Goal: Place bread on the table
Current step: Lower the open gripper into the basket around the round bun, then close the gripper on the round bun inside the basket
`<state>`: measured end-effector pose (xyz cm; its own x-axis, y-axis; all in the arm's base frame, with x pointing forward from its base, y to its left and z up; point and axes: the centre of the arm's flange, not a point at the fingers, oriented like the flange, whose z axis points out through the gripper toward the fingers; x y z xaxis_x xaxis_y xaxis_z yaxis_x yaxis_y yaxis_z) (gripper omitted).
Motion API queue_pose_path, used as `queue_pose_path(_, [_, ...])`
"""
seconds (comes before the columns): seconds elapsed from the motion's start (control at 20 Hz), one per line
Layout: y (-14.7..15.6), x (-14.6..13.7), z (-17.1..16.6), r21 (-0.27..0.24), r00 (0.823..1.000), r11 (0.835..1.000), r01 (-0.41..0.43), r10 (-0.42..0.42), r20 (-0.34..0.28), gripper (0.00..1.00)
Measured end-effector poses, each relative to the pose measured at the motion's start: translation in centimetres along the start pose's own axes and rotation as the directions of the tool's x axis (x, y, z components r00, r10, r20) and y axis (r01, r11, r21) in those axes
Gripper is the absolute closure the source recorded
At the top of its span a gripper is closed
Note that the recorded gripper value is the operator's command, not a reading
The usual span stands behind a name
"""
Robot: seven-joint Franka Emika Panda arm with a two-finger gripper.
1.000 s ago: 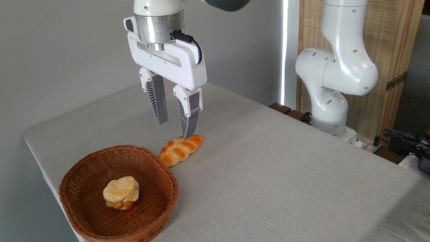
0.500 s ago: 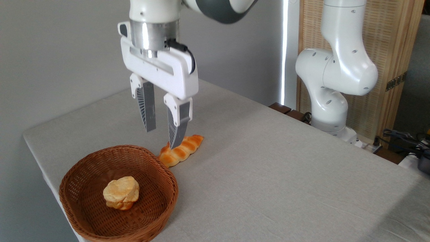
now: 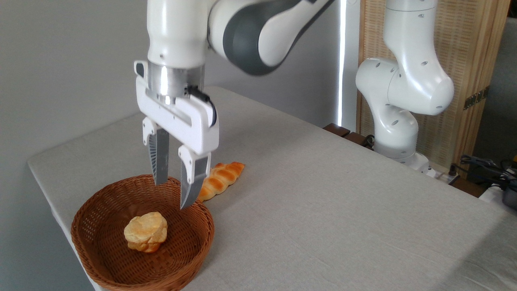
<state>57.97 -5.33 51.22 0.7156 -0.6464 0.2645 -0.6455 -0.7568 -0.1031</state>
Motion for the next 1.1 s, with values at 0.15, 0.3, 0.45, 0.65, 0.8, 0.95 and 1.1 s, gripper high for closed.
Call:
queue_pose_path(0.15, [0.5, 0.3, 3.1, 0.018, 1.0, 1.0, -0.009, 0.01, -0.026, 0.0])
queue_pose_path(0.3, [1.3, 1.2, 5.1, 0.022, 0.999, 0.999, -0.028, 0.029, -0.041, 0.0])
queue_pose_path(0.45, [1.4, 2.0, 6.4, 0.043, 0.997, 0.998, -0.035, 0.038, -0.072, 0.0])
queue_pose_path(0.65, [1.4, 2.3, 7.8, 0.051, 0.996, 0.998, -0.037, 0.041, -0.084, 0.0])
queue_pose_path(0.8, [1.8, 2.6, 8.7, 0.052, 0.995, 0.998, -0.044, 0.049, -0.089, 0.0])
queue_pose_path(0.95, [2.3, 2.9, 9.5, 0.045, 0.995, 0.998, -0.053, 0.057, -0.084, 0.0])
queue_pose_path(1.1, [2.8, 3.2, 9.7, 0.041, 0.994, 0.997, -0.062, 0.066, -0.084, 0.0])
